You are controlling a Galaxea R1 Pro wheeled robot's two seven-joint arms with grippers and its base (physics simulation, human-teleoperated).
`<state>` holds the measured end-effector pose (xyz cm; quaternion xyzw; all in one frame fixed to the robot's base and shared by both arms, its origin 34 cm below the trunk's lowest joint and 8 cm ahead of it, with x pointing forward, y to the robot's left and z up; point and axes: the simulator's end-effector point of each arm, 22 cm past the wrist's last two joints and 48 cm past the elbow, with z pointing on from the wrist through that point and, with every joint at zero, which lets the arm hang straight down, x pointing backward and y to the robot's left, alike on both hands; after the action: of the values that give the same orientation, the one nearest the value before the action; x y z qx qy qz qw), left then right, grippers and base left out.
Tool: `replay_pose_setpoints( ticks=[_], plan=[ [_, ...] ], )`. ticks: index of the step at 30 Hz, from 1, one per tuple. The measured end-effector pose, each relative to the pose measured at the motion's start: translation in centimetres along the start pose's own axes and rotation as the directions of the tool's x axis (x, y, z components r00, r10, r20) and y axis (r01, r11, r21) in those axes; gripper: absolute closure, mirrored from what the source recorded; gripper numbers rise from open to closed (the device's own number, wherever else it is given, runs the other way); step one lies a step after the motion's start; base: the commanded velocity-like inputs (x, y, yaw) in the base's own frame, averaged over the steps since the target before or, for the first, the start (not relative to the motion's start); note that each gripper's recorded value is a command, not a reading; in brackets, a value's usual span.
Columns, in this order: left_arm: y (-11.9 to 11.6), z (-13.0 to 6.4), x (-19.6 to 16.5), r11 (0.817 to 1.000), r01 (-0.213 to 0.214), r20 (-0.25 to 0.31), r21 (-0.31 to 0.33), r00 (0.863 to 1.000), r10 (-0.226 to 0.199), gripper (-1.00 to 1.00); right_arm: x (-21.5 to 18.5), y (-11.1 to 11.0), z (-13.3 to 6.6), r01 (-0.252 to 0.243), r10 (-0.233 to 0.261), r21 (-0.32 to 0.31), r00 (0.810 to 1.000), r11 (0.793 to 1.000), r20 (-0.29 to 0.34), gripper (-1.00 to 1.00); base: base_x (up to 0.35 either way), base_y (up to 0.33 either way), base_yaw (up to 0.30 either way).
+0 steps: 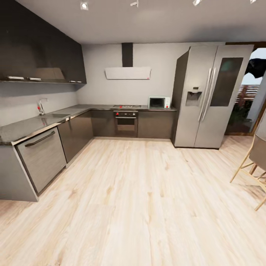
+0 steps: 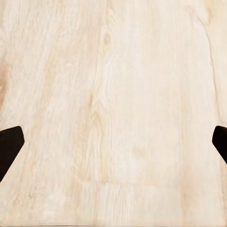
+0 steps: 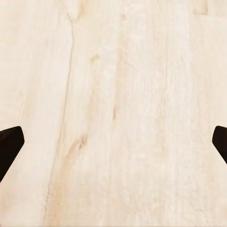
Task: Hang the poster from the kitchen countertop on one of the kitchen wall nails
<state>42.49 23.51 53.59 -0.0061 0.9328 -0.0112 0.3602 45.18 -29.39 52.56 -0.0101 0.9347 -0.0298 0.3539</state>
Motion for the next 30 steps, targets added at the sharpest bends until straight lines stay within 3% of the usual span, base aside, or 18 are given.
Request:
replay_pose_setpoints(
  ticks=[30],
  plan=[
    [-0.08,0.0,0.01,1.0,0.001,0.0,0.001,1.0,-0.001,-1.0,0.0,0.24,0.0,-0.001,0.001,-0.001,1.0,1.0,0.0,-1.0,0.0,0.0,0.29]
  ],
)
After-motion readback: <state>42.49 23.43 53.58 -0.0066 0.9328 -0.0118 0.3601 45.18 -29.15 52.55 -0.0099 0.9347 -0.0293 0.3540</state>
